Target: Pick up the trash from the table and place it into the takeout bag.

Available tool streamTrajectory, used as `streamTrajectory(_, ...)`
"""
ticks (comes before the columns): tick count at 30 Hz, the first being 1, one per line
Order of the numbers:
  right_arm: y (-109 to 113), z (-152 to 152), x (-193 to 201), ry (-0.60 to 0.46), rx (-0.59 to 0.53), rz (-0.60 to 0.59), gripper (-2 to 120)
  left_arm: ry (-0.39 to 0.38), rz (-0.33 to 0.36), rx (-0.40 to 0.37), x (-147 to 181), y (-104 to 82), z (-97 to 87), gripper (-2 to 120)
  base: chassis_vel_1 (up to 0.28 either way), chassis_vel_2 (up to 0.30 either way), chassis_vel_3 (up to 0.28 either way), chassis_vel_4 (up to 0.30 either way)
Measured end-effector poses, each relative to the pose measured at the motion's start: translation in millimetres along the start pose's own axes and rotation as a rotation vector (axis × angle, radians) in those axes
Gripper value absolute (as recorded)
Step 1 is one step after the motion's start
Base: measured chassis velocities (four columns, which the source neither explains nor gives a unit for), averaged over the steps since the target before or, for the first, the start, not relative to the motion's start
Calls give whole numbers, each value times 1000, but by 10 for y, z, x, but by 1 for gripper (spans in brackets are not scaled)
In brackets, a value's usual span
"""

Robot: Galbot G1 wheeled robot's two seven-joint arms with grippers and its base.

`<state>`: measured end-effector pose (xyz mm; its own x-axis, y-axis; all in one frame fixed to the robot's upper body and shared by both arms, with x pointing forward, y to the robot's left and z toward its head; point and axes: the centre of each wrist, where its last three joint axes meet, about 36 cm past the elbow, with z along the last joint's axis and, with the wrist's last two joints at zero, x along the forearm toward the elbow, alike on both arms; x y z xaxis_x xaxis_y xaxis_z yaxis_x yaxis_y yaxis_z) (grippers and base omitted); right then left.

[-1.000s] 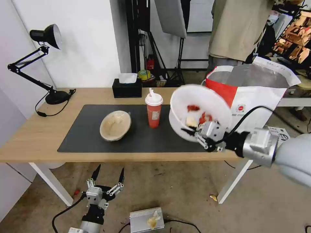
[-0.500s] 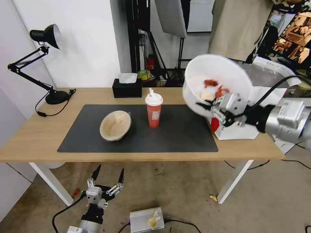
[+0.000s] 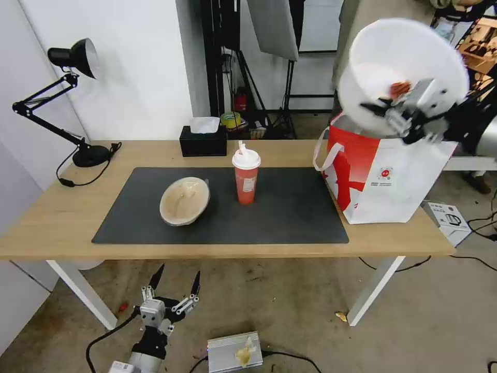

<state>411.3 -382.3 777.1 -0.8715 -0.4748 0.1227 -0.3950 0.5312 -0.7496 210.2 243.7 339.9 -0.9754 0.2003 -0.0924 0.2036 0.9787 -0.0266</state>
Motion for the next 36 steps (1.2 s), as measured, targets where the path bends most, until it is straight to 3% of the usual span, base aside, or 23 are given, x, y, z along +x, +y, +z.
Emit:
streamTrajectory(10,-195,411,-54,58,-5,87,0,-1,12,-6,7,-11,-24,100,0,0,0,0)
streamTrajectory(20,-222,919,-182,100,-50,127,0,16,24,-20,62,-25,-16,100,0,0,0,0)
streamTrajectory(36,-165,1184,-672,62,-108,147,0,38,19,-31,131,-15,2,100,0,0,0,0)
